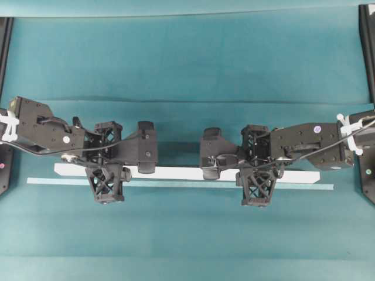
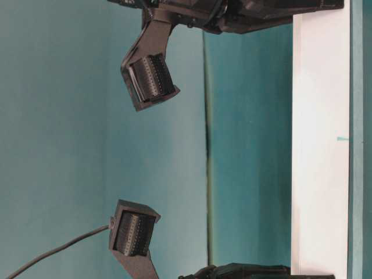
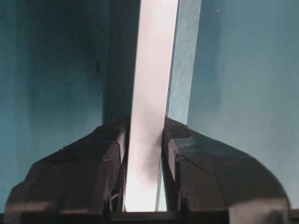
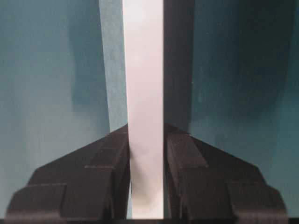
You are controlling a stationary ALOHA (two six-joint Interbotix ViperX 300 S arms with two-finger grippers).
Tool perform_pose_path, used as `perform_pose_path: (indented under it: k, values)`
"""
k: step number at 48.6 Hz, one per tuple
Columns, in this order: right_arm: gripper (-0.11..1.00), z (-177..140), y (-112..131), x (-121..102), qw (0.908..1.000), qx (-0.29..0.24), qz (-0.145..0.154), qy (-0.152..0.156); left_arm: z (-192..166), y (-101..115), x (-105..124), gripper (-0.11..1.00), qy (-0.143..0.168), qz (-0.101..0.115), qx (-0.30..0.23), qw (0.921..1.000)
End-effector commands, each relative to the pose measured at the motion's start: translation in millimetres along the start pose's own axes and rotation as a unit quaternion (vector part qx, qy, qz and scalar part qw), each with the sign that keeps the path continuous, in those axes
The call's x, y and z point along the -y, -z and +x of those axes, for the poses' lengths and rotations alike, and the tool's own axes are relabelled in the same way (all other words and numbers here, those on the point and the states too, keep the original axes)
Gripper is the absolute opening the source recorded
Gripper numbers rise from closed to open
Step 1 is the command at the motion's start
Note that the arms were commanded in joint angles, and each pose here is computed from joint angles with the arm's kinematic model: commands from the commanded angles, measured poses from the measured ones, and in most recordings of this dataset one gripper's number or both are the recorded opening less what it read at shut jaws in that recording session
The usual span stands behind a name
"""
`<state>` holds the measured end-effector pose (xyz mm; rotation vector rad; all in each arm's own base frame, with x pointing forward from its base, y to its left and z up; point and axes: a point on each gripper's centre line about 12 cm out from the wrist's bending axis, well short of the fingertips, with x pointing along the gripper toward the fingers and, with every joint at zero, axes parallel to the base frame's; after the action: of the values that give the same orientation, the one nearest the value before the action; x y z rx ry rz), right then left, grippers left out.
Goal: Lift a wooden board with both hands.
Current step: 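Set the board down on the table with both grippers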
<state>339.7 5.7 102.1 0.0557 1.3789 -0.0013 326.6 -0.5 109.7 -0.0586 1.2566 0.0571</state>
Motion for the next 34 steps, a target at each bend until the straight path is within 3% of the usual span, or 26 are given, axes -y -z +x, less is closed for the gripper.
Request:
perform_pose_path:
  k: [1,28,30,34]
  values:
    - [0.21,3.1,-1.8,1.2,0.9999,0.013,-0.004,0.003,0.9,2.2,0.7,0.18,0.0,0.002,-0.002,1.0]
    - [0.22,2.7,-4.3,2.2,0.9996,0.028,0.001,0.002,-2.3,6.0,4.9,0.18,0.004,0.009,0.012,0.9999]
    - [0.25,2.4,-4.9,2.0,0.9996,0.029,0.002,0.001,-2.3,5.9,5.4,0.18,0.004,0.01,0.013,0.9999]
    - [0.47,3.2,-3.7,2.0,0.9997,0.022,0.003,0.001,-3.3,6.0,5.4,0.18,0.004,0.01,0.016,0.9998]
